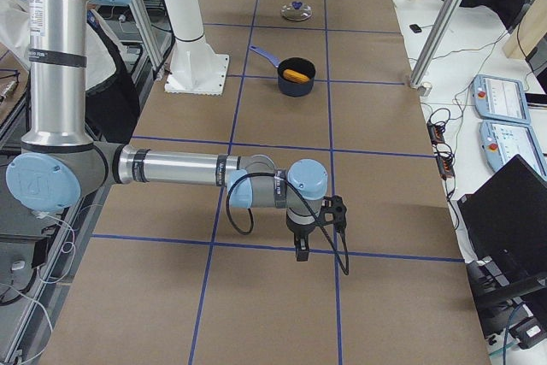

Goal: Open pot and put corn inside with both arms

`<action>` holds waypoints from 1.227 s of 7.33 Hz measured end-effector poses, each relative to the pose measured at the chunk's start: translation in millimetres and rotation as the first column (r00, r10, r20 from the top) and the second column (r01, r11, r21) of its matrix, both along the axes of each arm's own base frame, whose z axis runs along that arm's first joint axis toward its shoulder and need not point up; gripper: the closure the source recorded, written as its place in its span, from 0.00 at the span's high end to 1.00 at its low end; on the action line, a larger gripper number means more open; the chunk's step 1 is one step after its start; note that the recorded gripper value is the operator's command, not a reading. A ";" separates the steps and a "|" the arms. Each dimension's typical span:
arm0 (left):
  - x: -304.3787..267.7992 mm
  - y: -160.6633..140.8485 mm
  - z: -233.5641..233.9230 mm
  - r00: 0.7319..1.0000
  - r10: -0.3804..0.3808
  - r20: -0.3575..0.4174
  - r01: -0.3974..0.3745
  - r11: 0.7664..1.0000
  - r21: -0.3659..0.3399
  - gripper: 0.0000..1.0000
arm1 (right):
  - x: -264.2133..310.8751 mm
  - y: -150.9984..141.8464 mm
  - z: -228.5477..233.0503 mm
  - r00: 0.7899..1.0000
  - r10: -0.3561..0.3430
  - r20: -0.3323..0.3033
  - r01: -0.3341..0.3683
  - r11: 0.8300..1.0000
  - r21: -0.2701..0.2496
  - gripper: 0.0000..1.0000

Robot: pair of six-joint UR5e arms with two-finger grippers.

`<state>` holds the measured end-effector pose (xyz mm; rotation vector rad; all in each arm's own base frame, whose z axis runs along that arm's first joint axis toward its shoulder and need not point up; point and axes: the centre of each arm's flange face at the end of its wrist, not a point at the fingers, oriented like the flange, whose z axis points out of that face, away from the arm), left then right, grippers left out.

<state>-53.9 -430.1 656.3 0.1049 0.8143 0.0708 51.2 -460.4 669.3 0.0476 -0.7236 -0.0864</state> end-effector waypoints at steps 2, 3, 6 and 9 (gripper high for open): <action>0.0 -0.2 -0.2 1.000 0.000 0.000 0.000 1.000 0.001 0.98 | 3.1 2.6 8.7 0.999 0.004 -0.034 -0.005 1.000 -0.001 1.00; 0.0 -0.3 -0.3 1.000 0.000 0.000 0.000 1.000 0.002 0.98 | 3.7 2.9 11.3 0.999 0.006 -0.042 -0.006 1.000 -0.005 1.00; -0.1 0.1 0.2 1.000 0.000 0.000 0.000 1.000 0.002 0.98 | 3.7 3.6 12.5 0.999 0.007 -0.041 -0.007 1.000 -0.008 1.00; -0.6 0.4 0.2 1.000 -0.001 0.000 0.001 1.000 0.002 0.98 | 3.5 3.0 11.2 0.999 0.007 -0.039 -0.008 1.000 -0.006 1.00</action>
